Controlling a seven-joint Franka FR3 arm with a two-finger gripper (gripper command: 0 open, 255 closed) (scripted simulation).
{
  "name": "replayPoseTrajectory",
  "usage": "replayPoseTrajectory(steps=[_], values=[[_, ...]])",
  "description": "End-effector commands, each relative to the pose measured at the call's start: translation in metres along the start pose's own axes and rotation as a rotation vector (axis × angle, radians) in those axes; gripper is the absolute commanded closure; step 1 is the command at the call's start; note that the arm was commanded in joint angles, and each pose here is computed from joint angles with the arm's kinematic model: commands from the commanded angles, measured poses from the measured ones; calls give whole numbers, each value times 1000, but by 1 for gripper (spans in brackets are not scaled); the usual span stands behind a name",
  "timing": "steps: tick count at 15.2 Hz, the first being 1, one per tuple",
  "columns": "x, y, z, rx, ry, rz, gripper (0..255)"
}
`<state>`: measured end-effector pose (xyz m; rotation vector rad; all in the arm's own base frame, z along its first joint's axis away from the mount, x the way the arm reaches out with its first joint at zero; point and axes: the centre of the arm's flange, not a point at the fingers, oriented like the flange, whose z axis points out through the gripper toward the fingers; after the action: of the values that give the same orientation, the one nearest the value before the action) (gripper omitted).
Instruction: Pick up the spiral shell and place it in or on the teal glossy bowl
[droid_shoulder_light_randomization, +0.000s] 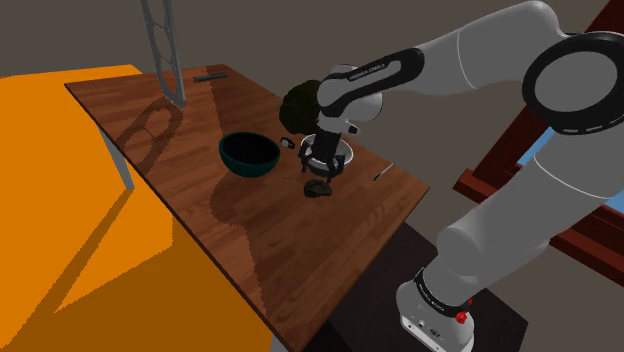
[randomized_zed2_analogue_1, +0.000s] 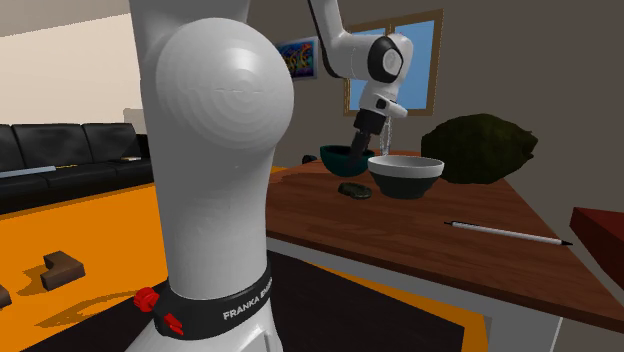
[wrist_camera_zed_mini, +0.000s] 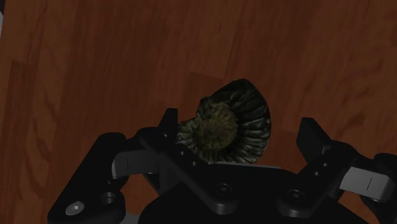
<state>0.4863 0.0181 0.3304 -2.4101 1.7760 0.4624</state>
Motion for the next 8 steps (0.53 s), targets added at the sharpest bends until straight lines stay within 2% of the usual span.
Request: replayPoseTrajectory(steps=[1, 8], values=[[10, -2, 13, 0, -16, 11, 0], [10, -2, 47, 0, -16, 11, 0]])
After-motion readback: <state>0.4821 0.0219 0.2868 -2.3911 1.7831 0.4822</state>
